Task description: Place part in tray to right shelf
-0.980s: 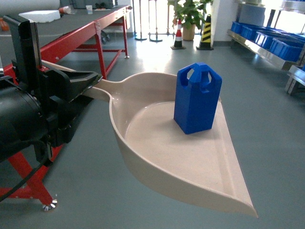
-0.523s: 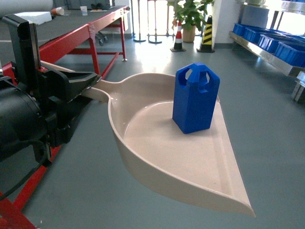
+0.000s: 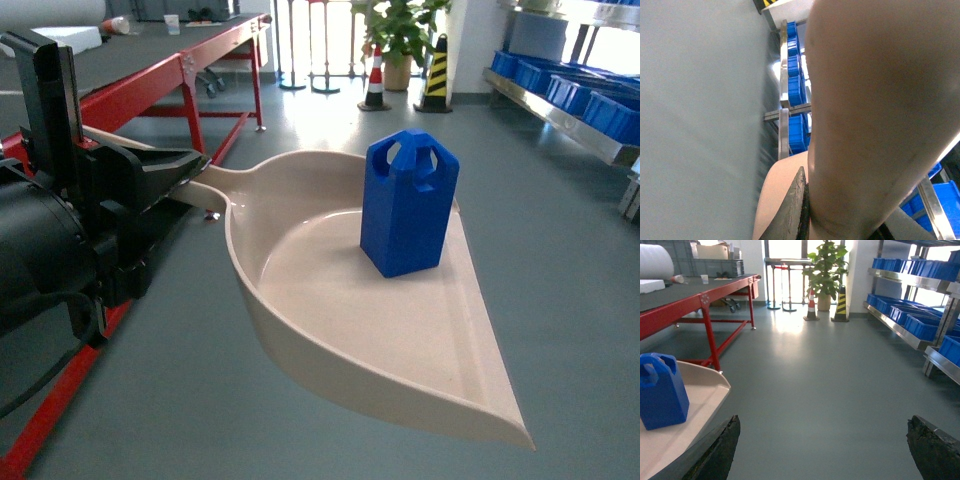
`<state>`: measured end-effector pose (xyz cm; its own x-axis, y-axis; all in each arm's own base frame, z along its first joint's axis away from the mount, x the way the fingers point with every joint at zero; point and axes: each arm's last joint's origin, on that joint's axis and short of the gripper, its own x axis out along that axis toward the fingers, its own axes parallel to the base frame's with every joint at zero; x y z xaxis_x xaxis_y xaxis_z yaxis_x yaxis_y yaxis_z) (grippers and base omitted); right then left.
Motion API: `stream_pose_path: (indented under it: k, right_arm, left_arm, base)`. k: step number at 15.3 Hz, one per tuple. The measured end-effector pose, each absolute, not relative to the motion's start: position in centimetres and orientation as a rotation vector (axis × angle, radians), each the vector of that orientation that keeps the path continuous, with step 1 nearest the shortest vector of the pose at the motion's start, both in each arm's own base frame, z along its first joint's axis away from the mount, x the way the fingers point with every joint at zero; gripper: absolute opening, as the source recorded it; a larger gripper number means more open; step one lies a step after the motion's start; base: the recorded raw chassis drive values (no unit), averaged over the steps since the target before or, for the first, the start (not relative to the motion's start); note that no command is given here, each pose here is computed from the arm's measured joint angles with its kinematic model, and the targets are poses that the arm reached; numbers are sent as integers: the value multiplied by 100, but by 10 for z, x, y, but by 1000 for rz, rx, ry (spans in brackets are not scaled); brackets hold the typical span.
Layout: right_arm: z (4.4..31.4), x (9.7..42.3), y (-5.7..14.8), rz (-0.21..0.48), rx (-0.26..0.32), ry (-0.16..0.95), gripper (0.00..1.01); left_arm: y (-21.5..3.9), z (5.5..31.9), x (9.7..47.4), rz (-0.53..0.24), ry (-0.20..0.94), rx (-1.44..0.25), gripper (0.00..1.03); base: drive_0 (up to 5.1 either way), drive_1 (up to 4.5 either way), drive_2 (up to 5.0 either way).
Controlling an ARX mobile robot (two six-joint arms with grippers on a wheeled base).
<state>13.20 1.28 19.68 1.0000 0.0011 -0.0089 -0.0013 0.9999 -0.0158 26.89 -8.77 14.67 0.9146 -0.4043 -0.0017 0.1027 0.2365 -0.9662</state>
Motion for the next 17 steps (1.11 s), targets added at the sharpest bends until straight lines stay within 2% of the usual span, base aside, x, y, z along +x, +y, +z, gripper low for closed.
stream_pose_path:
  k: [17]
  right_arm:
    - [197, 132, 13, 1, -16, 10, 98]
  left_arm:
    - [-88, 146, 269, -353, 279, -1289, 17]
  base:
    - [2, 435, -432]
